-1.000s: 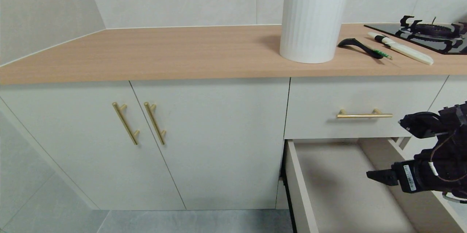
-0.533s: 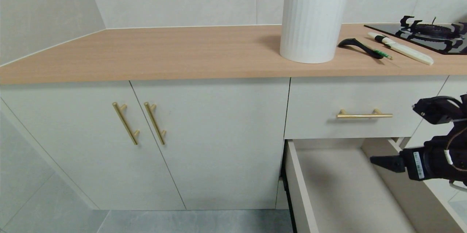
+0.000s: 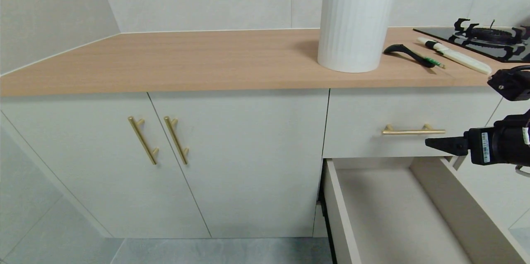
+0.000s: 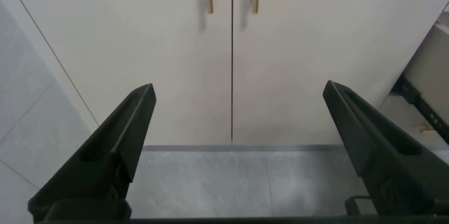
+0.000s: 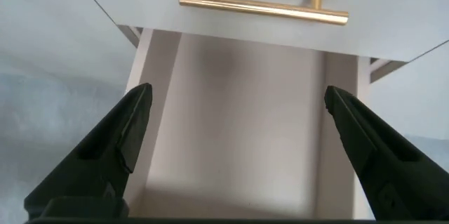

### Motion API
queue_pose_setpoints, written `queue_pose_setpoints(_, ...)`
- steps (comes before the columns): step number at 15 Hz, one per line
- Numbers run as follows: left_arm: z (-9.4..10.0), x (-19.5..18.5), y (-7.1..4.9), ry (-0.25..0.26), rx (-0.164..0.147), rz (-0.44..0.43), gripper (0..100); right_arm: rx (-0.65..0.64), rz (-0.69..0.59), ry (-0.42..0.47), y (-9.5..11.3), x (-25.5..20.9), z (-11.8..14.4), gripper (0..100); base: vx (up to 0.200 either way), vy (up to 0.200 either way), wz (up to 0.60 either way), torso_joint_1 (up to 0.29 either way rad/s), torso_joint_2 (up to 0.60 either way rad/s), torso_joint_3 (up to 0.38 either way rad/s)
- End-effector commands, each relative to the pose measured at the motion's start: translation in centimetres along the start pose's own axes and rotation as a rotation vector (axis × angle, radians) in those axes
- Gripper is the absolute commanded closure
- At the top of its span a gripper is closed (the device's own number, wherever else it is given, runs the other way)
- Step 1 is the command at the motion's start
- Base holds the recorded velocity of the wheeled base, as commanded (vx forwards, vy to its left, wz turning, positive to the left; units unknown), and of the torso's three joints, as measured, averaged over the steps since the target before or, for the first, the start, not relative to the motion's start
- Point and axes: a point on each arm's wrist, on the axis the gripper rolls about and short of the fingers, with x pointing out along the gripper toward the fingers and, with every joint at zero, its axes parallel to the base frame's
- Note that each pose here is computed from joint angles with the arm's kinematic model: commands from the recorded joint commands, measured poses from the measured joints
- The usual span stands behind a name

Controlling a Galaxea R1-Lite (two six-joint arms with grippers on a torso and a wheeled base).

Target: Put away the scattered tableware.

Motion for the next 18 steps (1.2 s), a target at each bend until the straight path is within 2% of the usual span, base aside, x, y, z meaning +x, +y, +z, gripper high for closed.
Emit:
queue_pose_setpoints(1, 0.0, 0.0, 0.0, 0.000, 0.000, 0.002, 0, -0.007, -0.001, 0.002, 0.0, 0.0, -0.1, 0, 0.000, 0.000, 0.00, 0.027, -0.23, -0.188)
queue_pose_setpoints(4, 0.0, 0.0, 0.0, 0.000, 0.000, 0.000, 0, -0.007, -0.002, -0.001, 0.0, -0.1, -0.1, 0, 0.000, 0.000, 0.00, 0.082, -0.25, -0.287)
queue_pose_setpoints(12, 0.0, 0.0, 0.0, 0.000, 0.000, 0.000, 0, -0.008, -0.002, -0.007, 0.0, 0.2, 0.0, 0, 0.000, 0.000, 0.00, 0.148, -0.50, -0.306)
queue_pose_setpoints(16, 0.0, 0.0, 0.0, 0.000, 0.000, 0.000, 0, -0.006, -0.002, -0.051, 0.0, 0.8, -0.3, 0, 0.000, 0.000, 0.00, 0.159, -0.40, -0.243)
queue_pose_setpoints(18, 0.0, 0.0, 0.0, 0.000, 0.000, 0.000, 0, -0.001, -0.014, -0.098, 0.0, 1.0, 1.3, 0, 0.000, 0.000, 0.00, 0.049, -0.10, -0.061)
